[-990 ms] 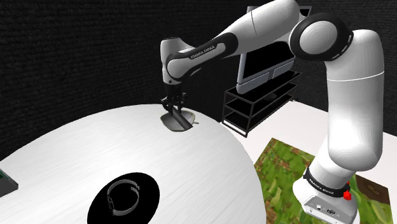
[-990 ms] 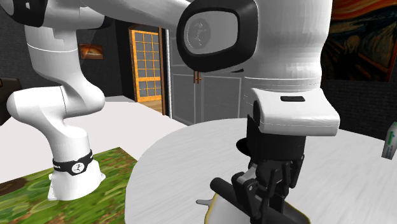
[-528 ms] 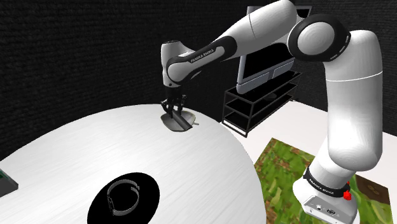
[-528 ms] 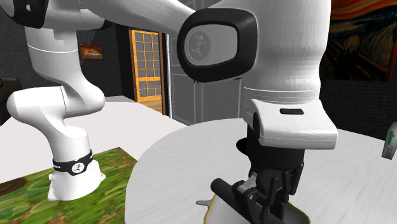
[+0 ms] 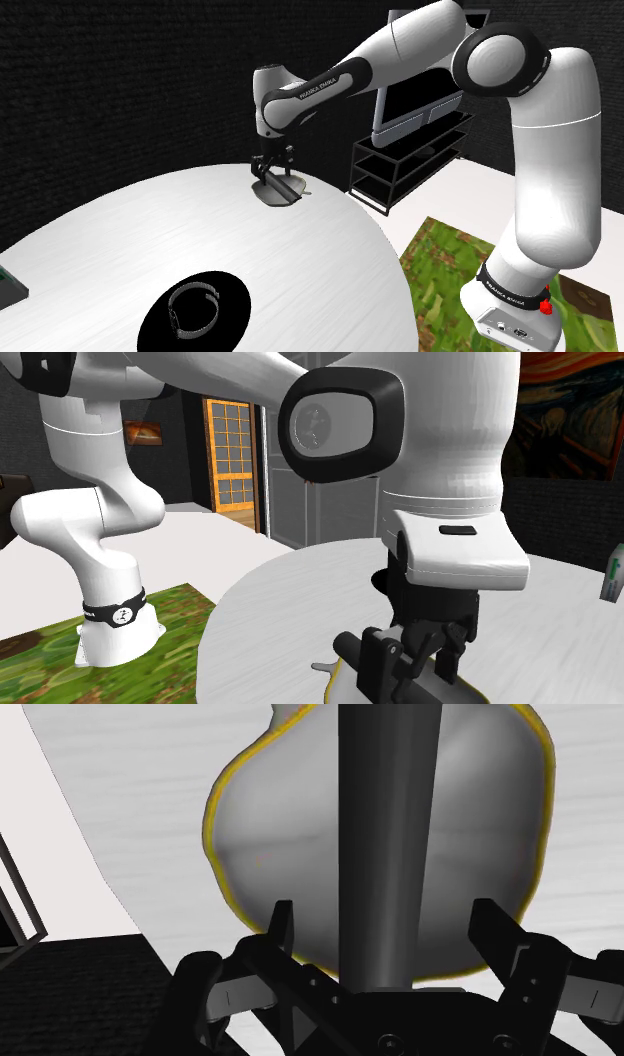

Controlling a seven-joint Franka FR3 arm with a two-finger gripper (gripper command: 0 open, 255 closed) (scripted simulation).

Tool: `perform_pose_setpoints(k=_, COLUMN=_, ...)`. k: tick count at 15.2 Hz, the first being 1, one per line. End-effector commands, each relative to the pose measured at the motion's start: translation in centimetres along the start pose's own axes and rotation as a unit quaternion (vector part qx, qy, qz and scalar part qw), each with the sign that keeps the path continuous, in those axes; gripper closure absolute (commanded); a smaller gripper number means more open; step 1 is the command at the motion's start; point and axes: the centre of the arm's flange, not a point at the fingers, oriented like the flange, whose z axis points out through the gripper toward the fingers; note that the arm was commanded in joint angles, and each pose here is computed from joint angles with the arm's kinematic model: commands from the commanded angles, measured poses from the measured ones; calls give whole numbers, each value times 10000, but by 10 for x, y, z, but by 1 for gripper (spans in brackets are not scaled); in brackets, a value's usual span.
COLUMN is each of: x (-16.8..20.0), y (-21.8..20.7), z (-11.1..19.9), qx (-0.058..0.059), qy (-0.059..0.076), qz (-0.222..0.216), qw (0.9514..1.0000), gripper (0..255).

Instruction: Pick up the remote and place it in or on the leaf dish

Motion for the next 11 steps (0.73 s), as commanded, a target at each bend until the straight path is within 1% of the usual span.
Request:
perform_pose_setpoints(k=1, x=0, y=0, z=1, qx=-1, qy=-1, qz=0, qw=10000, gripper=0)
perform_pose_setpoints(k=5, x=0, y=0, z=-49, qx=-1, qy=-1, qz=0, qw=10000, gripper=0)
perform_pose_setpoints(k=11, x=0, y=0, z=-49, qx=-1, qy=-1, qz=0, qw=10000, gripper=0)
